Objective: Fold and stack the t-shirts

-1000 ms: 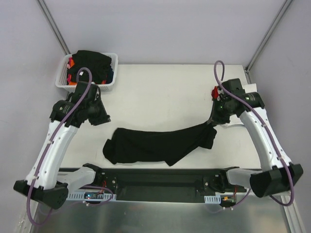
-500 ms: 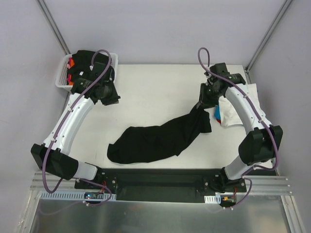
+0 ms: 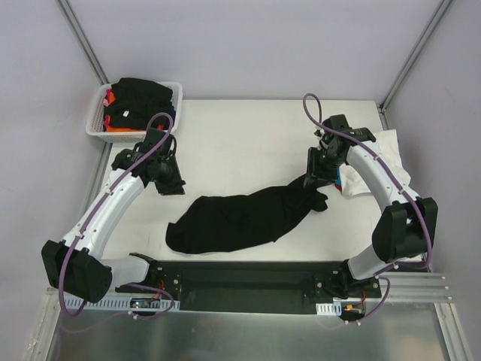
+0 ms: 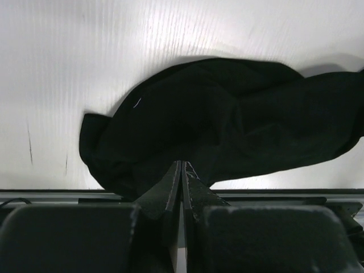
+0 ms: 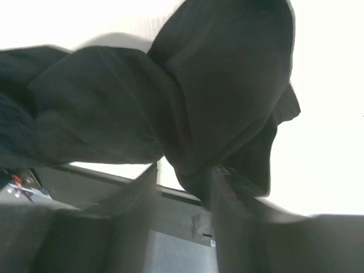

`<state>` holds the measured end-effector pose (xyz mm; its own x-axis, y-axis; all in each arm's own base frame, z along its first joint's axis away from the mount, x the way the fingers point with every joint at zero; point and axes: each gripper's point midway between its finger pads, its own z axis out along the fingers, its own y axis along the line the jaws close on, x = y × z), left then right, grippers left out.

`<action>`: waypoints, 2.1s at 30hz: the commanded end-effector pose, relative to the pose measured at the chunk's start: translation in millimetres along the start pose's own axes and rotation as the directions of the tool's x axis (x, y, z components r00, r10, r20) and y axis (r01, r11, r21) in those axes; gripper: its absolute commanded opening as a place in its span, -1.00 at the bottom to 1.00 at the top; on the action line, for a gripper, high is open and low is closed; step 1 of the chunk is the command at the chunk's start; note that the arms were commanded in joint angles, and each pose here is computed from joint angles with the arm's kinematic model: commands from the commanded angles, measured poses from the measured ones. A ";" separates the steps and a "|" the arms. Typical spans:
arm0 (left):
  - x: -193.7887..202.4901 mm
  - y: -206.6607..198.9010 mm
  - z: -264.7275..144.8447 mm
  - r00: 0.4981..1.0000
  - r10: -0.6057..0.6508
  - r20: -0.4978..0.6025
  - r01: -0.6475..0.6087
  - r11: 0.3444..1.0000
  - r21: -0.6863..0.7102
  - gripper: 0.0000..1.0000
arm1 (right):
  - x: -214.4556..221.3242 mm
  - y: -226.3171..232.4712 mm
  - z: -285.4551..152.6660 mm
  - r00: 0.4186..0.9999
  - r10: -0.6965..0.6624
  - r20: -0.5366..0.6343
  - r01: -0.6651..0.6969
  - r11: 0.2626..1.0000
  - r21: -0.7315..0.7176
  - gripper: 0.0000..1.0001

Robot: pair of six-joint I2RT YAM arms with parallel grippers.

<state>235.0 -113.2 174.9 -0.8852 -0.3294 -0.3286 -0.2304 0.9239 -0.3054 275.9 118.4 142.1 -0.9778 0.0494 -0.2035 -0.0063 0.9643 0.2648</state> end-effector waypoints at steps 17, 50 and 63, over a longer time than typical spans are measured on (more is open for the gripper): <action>15.2 -28.0 25.6 0.984 -0.073 -0.161 0.087 0.993 0.083 -0.95 | -53.5 36.1 -93.8 0.967 -0.077 0.242 0.083 0.996 -0.017 -0.98; 40.2 13.2 143.0 0.949 -0.097 -0.299 0.090 0.995 -0.036 0.13 | -6.1 35.8 -52.1 0.990 -0.098 0.098 0.102 0.994 -0.032 -0.97; 29.7 -7.8 141.8 0.962 -0.044 -0.271 0.070 0.994 0.089 -1.00 | -5.6 36.0 -48.9 0.992 -0.091 0.091 0.095 0.995 -0.036 -0.98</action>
<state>262.9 -153.0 31.3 -0.9459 -0.3227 -0.0336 -0.2897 0.8866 -0.3605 277.7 141.0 189.9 -0.9546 -0.0131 -0.2977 -0.0987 0.9566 0.2742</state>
